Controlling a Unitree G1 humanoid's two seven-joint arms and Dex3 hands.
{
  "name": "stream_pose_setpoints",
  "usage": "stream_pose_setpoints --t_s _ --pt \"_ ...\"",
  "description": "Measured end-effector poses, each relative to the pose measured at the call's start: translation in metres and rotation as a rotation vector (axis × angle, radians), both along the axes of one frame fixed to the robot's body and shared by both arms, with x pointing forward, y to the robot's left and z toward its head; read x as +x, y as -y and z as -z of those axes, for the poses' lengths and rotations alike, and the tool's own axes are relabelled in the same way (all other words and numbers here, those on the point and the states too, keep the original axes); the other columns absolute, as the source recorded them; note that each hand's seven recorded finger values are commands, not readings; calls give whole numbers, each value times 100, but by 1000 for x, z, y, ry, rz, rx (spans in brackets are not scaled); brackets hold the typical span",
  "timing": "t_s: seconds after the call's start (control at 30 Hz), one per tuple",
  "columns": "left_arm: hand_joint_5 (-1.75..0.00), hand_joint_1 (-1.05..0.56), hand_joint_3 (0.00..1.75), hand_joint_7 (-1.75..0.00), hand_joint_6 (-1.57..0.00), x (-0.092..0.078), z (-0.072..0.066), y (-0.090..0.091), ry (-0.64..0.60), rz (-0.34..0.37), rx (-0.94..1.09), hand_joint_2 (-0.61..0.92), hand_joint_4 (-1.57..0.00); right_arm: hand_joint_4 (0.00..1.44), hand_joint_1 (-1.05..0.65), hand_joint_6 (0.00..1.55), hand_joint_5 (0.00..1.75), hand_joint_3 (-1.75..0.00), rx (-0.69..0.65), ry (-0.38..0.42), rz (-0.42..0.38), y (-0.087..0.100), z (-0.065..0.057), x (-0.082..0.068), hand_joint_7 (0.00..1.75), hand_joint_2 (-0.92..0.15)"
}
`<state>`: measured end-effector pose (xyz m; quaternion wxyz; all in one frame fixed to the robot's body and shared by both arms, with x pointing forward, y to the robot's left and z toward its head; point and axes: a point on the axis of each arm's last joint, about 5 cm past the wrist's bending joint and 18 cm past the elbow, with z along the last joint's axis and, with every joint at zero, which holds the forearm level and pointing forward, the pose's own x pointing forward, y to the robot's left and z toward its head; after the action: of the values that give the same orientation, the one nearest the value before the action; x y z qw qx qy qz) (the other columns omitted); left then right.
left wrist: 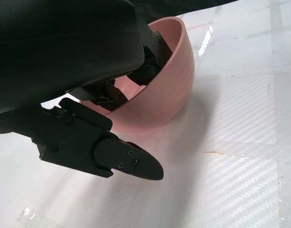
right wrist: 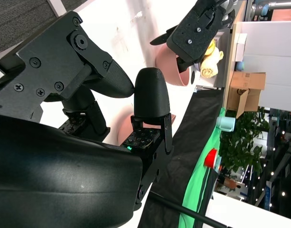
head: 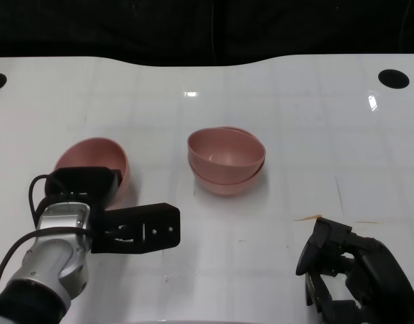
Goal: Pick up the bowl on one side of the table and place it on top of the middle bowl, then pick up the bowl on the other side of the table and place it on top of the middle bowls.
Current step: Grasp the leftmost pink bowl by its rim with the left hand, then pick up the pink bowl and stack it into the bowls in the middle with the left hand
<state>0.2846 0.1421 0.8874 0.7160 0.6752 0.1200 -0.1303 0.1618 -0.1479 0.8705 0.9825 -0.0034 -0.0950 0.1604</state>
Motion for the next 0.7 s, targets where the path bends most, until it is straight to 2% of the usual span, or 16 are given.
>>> stream_pose_setpoints --t_s 0.17,0.2,0.23,0.27,0.3,0.33,0.4,0.43,0.5,0.53,0.7 --pt "-7 -52 3 -1 -48 0 2 1 -10 3 -10 92 -72 88 -18 73 175 -141 0 -1 0 0 0 0 166 -40" --pt "-102 -44 19 -30 -74 -1 4 1 19 18 -15 92 -76 87 -17 73 175 -141 0 -1 0 0 0 0 165 -40" --pt "-137 -40 24 -41 -83 -1 7 1 71 41 -21 92 -75 87 -17 73 175 -140 1 -1 1 0 0 0 165 -40" --pt "-156 -39 27 -47 -87 -2 10 0 123 64 -32 92 -75 87 -17 73 175 -140 2 -1 1 0 0 -1 165 -41" --pt "-165 -38 29 -50 -89 -2 12 -1 163 81 -43 92 -74 87 -17 73 175 -140 3 1 1 -1 0 -1 165 -41" --pt "-171 -38 31 -92 -78 -3 14 -2 184 92 -54 92 -79 87 -17 73 175 -140 4 3 1 -1 -1 -1 164 -41" --pt "-174 -36 32 -137 -63 -3 13 -3 218 106 -69 92 -81 87 -16 73 175 -140 5 5 2 -1 -1 -1 164 -41" --pt "-174 -36 32 -139 -61 -3 12 -4 232 114 -72 92 -80 87 -16 73 175 -139 5 3 2 -1 -1 -1 164 -41" --pt "-175 -35 30 -118 -68 -2 9 -5 249 123 -77 92 -80 87 -16 73 175 -139 4 -3 2 -1 -1 -1 163 -41" --pt "-175 -34 30 -114 -69 -2 8 -5 254 124 -79 92 -80 87 -16 73 175 -139 4 -4 2 -1 -1 -1 163 -41" --pt "-175 -34 31 -109 -73 -1 6 -7 260 125 -73 92 -77 88 -16 73 175 -139 3 -5 6 -1 -1 -1 162 -41"
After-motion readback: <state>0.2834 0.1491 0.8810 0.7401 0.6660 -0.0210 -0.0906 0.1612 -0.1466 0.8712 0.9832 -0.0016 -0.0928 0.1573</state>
